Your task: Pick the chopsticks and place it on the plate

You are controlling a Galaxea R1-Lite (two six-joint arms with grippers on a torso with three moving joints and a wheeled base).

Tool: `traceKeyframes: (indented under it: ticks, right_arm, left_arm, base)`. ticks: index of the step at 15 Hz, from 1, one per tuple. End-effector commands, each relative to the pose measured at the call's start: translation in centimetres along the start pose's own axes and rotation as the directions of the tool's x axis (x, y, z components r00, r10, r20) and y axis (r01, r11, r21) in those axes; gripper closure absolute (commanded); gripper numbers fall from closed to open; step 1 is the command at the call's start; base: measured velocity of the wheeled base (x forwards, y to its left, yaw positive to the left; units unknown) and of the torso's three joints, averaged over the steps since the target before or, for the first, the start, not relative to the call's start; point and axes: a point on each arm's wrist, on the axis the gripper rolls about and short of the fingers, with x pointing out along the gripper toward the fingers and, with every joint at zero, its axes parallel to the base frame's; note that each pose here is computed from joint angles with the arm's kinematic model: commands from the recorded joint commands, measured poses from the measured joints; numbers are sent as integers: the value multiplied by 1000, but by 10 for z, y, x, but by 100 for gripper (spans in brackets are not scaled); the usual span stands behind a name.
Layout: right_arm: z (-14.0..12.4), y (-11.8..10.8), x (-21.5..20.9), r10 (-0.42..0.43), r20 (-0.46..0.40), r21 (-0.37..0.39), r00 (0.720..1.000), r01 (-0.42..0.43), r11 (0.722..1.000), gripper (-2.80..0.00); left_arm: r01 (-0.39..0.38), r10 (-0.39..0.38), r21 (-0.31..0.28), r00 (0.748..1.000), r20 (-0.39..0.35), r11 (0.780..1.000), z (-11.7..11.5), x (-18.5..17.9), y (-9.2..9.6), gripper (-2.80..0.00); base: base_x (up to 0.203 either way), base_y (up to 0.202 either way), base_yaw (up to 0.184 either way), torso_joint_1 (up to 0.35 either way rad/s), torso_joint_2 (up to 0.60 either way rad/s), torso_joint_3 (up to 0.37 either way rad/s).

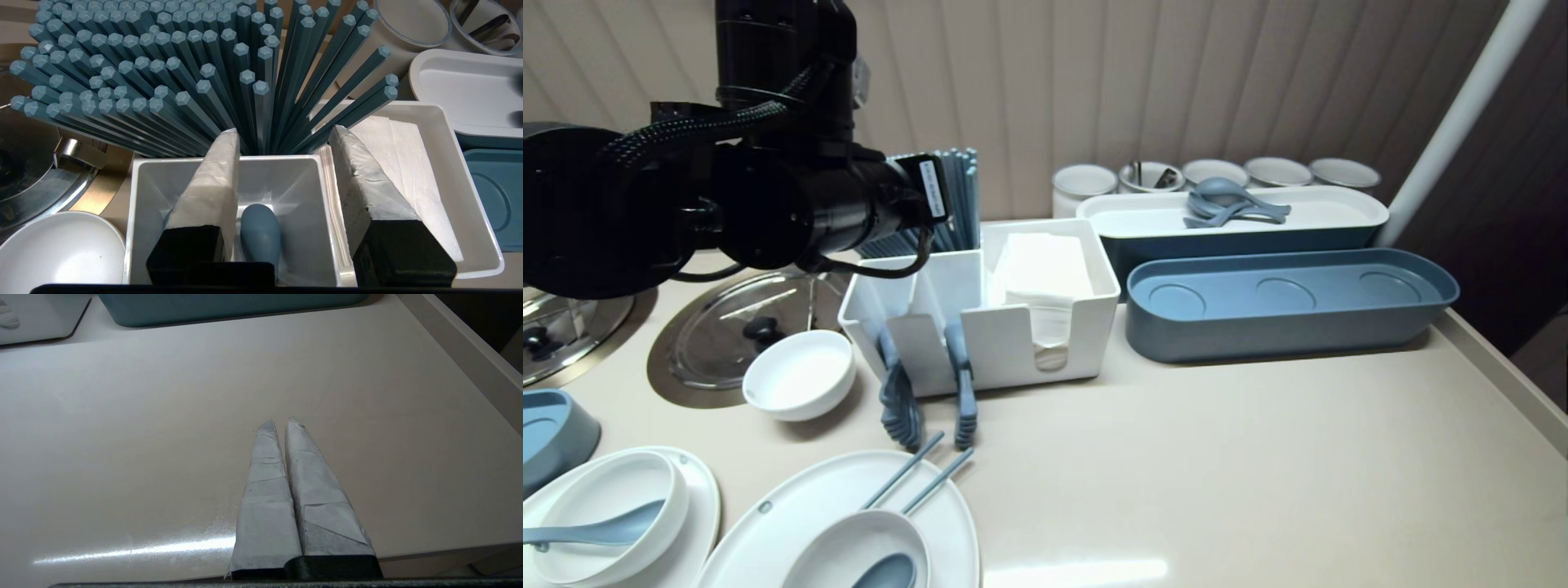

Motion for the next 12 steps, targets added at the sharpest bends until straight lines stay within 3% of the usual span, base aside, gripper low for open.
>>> traceKeyframes:
  ticks: [1, 12]
  right_arm:
    - [0, 0, 0, 0, 0, 0, 1000, 0, 1000, 0]
    - [0, 0, 0, 0, 1, 0, 1000, 0, 1000, 0]
  left_arm:
    - [-10, 10, -15, 1000, 5, 1000, -1, 6, 0, -280]
    - [-15, 18, -61, 999, 47, 998, -4, 26, 1, -280]
  base:
    - [0, 0, 0, 0, 0, 0]
    - [0, 0, 0, 0, 0, 0]
